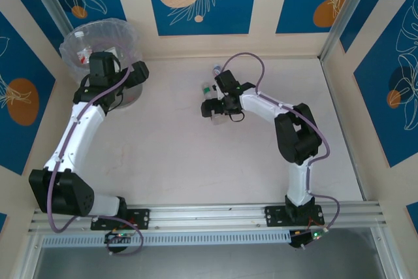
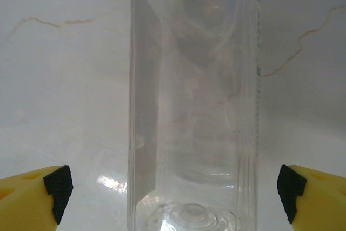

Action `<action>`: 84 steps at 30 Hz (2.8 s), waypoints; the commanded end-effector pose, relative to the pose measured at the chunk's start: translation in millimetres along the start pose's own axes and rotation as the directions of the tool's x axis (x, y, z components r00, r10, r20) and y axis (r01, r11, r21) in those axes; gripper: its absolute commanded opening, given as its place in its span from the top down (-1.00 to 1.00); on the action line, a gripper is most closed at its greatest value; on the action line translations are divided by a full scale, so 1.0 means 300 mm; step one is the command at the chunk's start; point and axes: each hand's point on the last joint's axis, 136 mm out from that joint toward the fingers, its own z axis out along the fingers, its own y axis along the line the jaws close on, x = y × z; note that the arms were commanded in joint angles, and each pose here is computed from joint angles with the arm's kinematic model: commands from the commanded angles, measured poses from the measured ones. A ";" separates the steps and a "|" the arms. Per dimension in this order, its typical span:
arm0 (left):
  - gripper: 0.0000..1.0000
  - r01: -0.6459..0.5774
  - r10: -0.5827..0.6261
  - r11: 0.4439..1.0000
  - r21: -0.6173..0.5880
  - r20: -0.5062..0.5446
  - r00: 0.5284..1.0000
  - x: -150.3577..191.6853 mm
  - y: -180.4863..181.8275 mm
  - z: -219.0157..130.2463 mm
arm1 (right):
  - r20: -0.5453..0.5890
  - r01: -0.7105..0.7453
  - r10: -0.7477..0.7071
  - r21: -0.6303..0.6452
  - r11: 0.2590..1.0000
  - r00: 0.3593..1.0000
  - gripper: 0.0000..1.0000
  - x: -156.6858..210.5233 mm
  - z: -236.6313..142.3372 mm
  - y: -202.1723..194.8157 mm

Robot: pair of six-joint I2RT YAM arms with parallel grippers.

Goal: Put the plastic bottles in the bin

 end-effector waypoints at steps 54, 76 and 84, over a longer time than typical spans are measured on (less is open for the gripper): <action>-0.99 0.030 0.017 0.952 0.305 -0.149 0.989 0.149 -0.193 0.044 | 0.441 0.150 -0.055 -0.185 0.971 0.896 -0.06 -0.023 -0.358 0.196; -0.99 0.099 0.055 0.706 0.701 -0.194 0.979 0.216 -0.630 -0.095 | 0.628 0.285 0.024 -0.387 0.877 0.778 -0.02 0.032 -0.521 0.409; -0.99 0.119 0.085 0.736 0.666 -0.266 0.960 0.300 -0.659 -0.035 | 0.641 0.309 -0.030 -0.326 0.893 0.767 -0.03 0.032 -0.504 0.436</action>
